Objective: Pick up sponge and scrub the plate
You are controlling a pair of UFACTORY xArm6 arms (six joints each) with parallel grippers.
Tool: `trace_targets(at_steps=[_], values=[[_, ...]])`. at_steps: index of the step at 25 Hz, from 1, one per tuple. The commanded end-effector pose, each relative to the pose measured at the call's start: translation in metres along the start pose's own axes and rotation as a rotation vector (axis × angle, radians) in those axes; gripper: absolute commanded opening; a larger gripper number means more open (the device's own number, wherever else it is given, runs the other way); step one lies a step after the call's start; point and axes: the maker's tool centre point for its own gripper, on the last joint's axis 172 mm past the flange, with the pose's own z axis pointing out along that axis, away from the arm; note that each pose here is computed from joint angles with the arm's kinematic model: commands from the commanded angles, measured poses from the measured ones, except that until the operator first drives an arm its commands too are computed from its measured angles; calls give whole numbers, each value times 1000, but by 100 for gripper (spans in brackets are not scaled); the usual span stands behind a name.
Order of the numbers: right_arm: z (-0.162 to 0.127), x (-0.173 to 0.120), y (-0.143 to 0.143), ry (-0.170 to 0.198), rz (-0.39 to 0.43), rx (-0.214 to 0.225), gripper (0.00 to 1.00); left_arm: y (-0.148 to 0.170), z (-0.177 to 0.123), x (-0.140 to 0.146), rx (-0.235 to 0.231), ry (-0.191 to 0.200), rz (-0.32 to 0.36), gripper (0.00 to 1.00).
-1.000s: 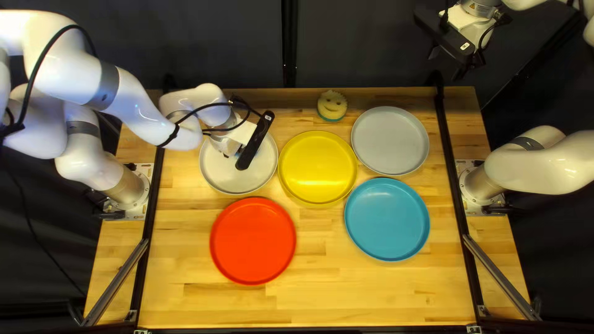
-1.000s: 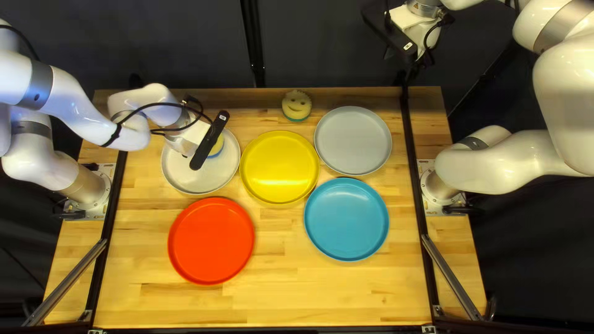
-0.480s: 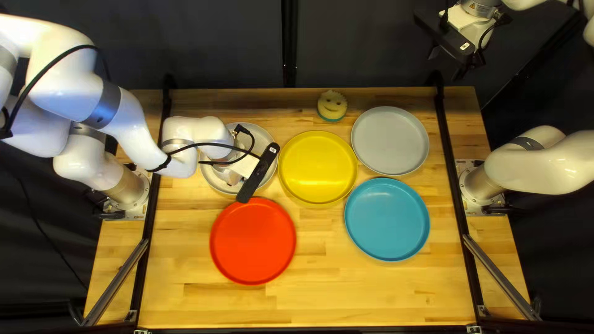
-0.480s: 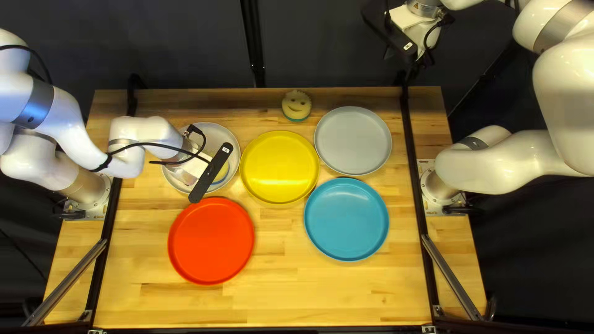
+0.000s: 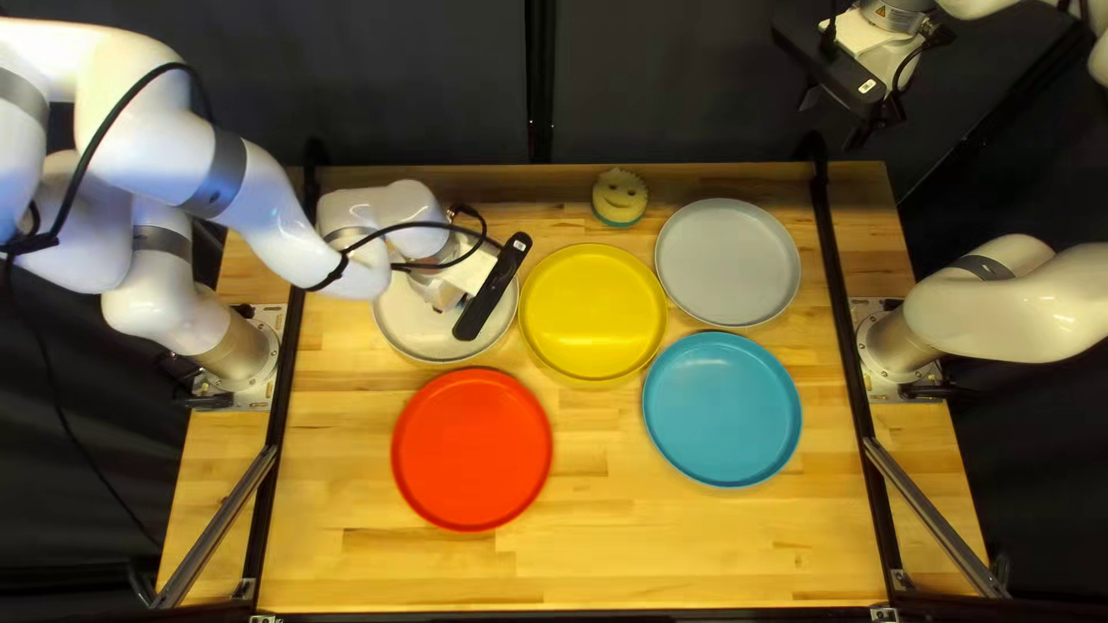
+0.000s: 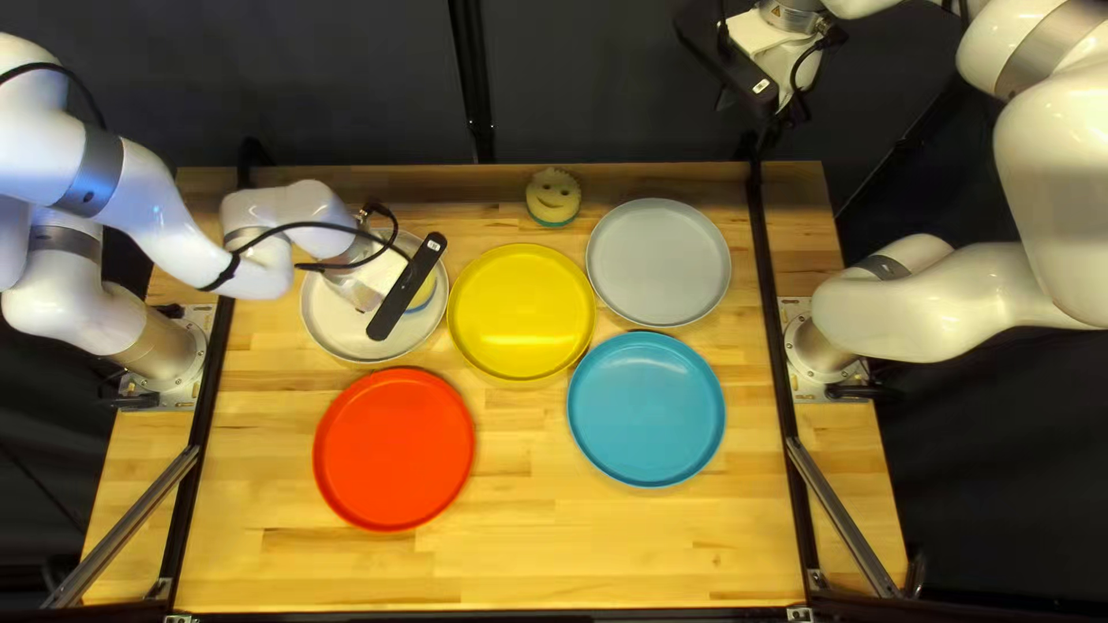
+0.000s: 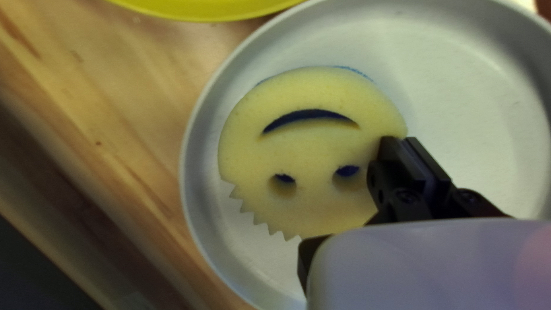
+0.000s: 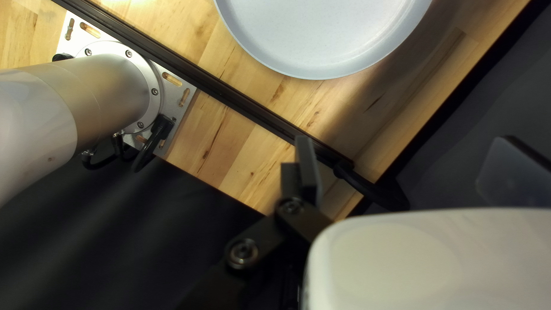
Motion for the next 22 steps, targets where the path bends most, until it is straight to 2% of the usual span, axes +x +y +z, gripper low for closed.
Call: trace_targets(at_steps=[1, 6, 10, 12, 22], values=[[0, 0, 0, 0, 0, 0, 100, 26, 2, 6, -2, 4, 4, 0], [0, 0, 0, 0, 0, 0, 100, 69, -4, 11, -2, 9, 4, 0], [0, 0, 0, 0, 0, 0, 100, 84, -5, 8, -2, 9, 1, 0], [0, 0, 0, 0, 0, 0, 100, 80, -4, 3, -4, 8, -2, 0], [0, 0, 0, 0, 0, 0, 100, 6, -1, -39, -22, -16, -35, 0]])
